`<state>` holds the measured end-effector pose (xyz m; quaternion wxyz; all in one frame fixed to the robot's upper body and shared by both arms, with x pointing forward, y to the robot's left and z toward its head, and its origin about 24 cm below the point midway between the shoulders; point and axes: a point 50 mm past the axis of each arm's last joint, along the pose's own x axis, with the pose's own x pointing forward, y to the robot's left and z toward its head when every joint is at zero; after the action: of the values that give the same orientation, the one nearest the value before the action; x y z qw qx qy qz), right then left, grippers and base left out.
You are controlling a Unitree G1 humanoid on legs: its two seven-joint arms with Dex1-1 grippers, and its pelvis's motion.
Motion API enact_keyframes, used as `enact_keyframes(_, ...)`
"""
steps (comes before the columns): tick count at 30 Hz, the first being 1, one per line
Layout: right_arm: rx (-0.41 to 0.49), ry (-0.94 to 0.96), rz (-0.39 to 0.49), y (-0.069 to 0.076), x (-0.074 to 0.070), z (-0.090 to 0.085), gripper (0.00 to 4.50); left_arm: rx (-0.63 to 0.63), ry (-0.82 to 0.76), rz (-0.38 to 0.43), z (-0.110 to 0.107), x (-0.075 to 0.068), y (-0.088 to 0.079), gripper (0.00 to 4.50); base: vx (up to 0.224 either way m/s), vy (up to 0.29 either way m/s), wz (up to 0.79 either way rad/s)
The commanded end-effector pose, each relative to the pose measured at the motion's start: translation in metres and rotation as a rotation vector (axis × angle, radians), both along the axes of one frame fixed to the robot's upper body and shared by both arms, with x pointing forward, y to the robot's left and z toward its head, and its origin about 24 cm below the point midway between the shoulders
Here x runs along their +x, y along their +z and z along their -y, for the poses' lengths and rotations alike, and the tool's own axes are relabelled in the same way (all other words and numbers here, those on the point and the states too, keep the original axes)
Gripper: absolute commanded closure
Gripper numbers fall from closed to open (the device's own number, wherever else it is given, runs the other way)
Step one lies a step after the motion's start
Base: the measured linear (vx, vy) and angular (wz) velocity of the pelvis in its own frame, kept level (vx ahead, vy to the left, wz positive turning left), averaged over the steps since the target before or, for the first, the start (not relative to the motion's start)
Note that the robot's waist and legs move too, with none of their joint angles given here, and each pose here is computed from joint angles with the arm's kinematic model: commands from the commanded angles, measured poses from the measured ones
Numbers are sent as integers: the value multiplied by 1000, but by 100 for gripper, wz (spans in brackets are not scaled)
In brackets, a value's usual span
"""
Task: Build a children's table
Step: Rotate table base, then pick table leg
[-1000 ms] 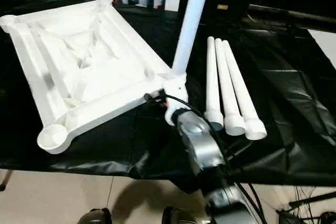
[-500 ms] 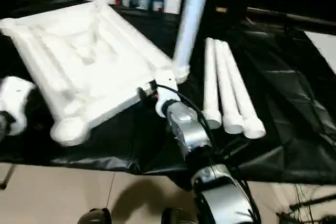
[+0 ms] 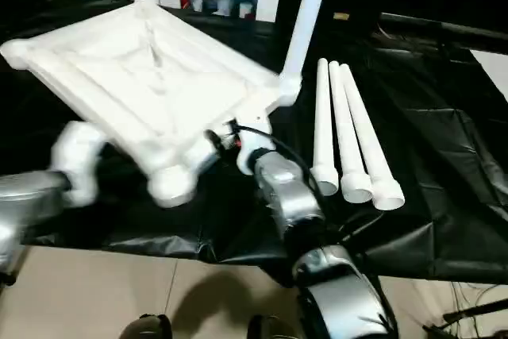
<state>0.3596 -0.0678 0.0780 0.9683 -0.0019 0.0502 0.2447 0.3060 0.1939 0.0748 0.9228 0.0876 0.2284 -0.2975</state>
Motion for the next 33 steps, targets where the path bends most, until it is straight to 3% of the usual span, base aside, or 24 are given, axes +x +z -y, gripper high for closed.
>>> enact_keyframes(1, -32, -97, 18, 15, 5, 17, 75, 16, -14, 22, 13, 7, -4, 352, 0, 0, 0)
enact_keyframes(3, -152, -155, 7, 22, 5, 28, 75, 14, 5, 58, 19, 16, -4, 352, 0, 0, 0)
enact_keyframes(5, -212, -154, 4, 30, 4, 37, 75, 8, 30, 105, 26, 26, -1, 352, 0, 0, 0)
enact_keyframes(7, -215, -127, 4, 36, 3, 43, 75, 8, 45, 142, 29, 33, 2, 352, 0, 0, 0)
enact_keyframes(11, -238, -283, -71, 46, 11, 76, 42, 49, 115, 253, 33, 55, 12, 350, 0, 0, 0)
enact_keyframes(14, -241, -332, -136, 48, 14, 86, 19, 108, 121, 290, 31, 61, 15, 350, 0, 0, 0)
enact_keyframes(19, -243, -435, -226, 53, 18, 102, 1, 58, -2, 320, 41, 53, 27, 350, 0, 0, 0)
enact_keyframes(22, -252, -451, -274, 50, 19, 108, 1, 12, -79, 320, 47, 43, 33, 350, 0, 0, 0)
enact_keyframes(24, -239, -448, -359, 43, 18, 112, 1, -28, -174, 313, 53, 32, 36, 350, 0, 0, 0)
enact_keyframes(27, -226, -410, -468, 31, 17, 111, 1, -68, -306, 302, 59, 18, 37, 350, 0, 0, 0)
enact_keyframes(33, -218, -382, -525, 26, 16, 101, 1, -48, -344, 284, 58, 11, 33, 350, 0, 0, 0)
